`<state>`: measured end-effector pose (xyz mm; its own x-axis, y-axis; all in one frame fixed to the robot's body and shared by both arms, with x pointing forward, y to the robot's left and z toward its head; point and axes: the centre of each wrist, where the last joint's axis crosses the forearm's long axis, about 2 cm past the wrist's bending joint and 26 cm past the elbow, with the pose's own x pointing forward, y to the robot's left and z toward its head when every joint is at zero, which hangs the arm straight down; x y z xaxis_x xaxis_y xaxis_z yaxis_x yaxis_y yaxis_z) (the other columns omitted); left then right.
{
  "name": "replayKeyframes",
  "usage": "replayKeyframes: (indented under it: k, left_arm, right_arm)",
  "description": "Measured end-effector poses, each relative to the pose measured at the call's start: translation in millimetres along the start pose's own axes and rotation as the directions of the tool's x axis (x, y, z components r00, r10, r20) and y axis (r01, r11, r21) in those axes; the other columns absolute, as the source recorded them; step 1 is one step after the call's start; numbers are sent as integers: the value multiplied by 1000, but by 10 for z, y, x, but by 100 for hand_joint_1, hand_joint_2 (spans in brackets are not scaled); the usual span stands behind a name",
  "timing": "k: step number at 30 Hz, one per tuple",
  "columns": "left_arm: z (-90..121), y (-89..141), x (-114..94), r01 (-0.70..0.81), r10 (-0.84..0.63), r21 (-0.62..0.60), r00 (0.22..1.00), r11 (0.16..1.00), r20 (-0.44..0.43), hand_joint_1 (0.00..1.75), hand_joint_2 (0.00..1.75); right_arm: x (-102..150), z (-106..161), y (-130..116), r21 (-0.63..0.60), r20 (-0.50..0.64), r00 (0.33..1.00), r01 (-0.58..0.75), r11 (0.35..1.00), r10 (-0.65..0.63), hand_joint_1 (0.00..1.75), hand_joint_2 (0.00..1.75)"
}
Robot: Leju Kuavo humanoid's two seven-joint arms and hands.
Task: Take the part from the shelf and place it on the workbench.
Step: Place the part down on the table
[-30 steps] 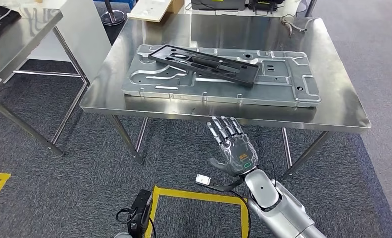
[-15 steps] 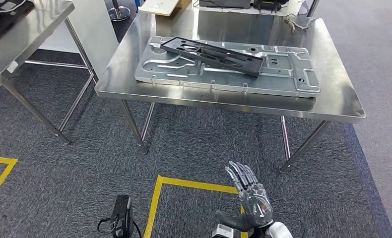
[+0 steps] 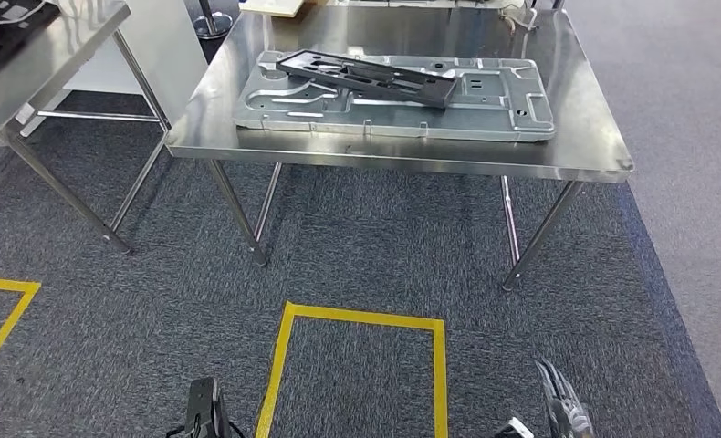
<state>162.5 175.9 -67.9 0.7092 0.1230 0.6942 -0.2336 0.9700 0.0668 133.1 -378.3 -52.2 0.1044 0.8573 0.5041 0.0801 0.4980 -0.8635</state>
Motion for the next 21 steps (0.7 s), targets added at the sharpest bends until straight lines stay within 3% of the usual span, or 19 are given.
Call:
replayKeyframes:
  k: [4, 10, 12, 15, 18, 21]
  left_arm:
    - [-19, 55, -9, 2, -2, -1, 1000, 1000, 0, 0, 0]
    - [-110, 172, 79, 89, -87, -53, 995, 995, 41, 0, 0]
    - [-136, 242, 79, 105, -102, -61, 993, 993, 58, 0, 0]
    - [-153, 435, -21, 125, -120, -61, 989, 990, 85, 0, 0]
    - [-26, 928, -497, 163, -155, -71, 982, 984, 107, 0, 0]
    - [144, 1300, -853, 191, -189, -47, 981, 980, 44, 0, 0]
  right_arm:
    - [-247, 242, 78, 61, -172, 984, 46, 997, -35, 0, 0]
    - [-289, 417, 235, 159, -346, 927, 207, 965, -141, 0, 0]
    - [-239, 505, 331, 158, -468, 858, 316, 936, -211, 0, 0]
    - [-82, 660, 506, 91, -649, 701, 458, 884, -296, 0, 0]
    - [137, 896, 705, 6, -759, 532, 581, 814, -375, 0, 0]
    - [369, 1121, 871, -33, -834, 407, 639, 768, -374, 0, 0]
